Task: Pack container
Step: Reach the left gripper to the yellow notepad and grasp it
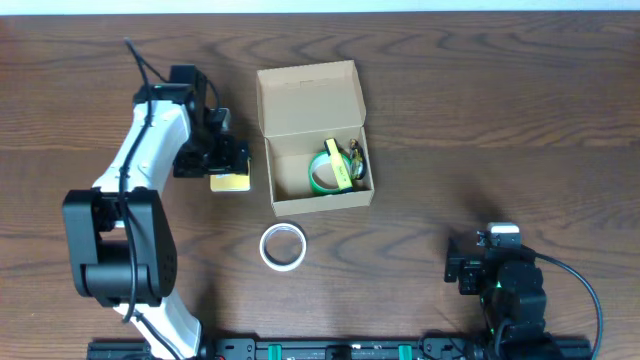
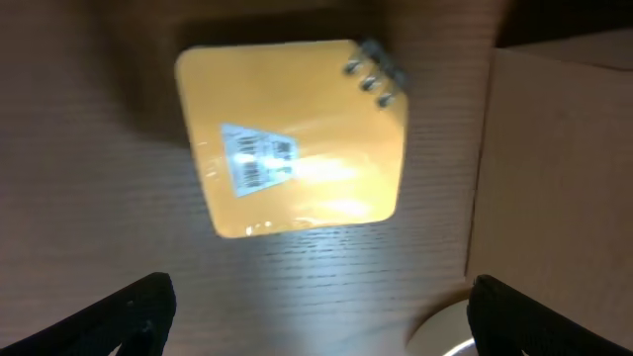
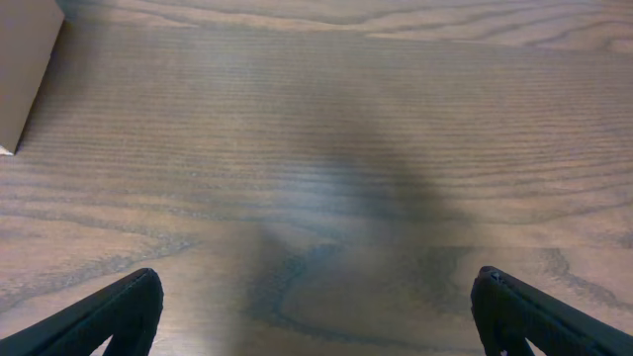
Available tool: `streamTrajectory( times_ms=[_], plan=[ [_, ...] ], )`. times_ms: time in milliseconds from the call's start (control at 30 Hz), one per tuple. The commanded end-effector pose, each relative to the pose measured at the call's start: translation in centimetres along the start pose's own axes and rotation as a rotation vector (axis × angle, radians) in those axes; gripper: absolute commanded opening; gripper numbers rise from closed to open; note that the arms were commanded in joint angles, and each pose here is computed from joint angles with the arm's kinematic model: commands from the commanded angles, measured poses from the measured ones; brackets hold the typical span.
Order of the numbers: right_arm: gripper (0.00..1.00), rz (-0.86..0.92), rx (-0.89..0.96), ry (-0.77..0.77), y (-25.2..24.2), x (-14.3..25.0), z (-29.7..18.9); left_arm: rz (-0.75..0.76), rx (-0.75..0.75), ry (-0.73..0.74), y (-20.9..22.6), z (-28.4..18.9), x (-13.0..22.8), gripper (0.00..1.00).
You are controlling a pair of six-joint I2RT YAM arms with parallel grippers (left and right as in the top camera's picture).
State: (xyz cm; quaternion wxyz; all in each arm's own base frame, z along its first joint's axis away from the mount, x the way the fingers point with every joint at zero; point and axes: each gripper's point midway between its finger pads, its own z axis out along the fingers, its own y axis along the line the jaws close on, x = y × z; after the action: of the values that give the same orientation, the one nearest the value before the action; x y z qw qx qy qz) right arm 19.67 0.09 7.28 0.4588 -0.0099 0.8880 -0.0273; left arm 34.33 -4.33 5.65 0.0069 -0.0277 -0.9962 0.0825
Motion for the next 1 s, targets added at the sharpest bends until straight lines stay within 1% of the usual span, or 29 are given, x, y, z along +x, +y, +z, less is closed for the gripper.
streamTrajectory(
  times_ms=[0, 67, 100, 167, 267, 367, 433, 733, 967],
  plan=[
    [0.99, -0.007, 0.011, -0.001, -0.3, 0.0, 0.0, 0.088, -0.095, -0.007, -0.1, 0.4, -0.7, 0.96],
    [0.99, -0.007, 0.011, -0.001, -0.3, 0.0, 0.0, 0.100, -0.167, -0.018, 0.1, 0.5, -1.0, 1.00],
    [0.99, -0.007, 0.011, -0.001, -0.3, 0.0, 0.0, 0.074, -0.230, -0.044, 0.6, 0.4, -1.6, 1.00],
    [0.99, -0.007, 0.011, -0.001, -0.3, 0.0, 0.0, 0.019, -0.278, -0.068, 1.2, 0.2, -2.0, 0.95],
    [0.99, -0.007, 0.011, -0.001, -0.3, 0.0, 0.0, -0.043, -0.298, -0.094, 1.7, 0.0, -2.4, 0.95],
    [0.99, -0.007, 0.011, -0.001, -0.3, 0.0, 0.0, -0.068, -0.289, -0.102, 1.6, 0.2, -2.6, 0.95],
    [0.99, -0.007, 0.011, -0.001, -0.3, 0.0, 0.0, -0.070, -0.262, -0.081, 1.3, 0.9, -2.4, 0.95],
    [0.99, -0.007, 0.011, -0.001, -0.3, 0.0, 0.0, -0.077, -0.248, 0.008, 1.5, 3.9, -1.6, 0.95],
    [0.99, -0.007, 0.011, -0.001, -0.3, 0.0, 0.0, -0.088, -0.205, 0.017, 1.3, 4.8, -1.8, 0.95]
  ],
)
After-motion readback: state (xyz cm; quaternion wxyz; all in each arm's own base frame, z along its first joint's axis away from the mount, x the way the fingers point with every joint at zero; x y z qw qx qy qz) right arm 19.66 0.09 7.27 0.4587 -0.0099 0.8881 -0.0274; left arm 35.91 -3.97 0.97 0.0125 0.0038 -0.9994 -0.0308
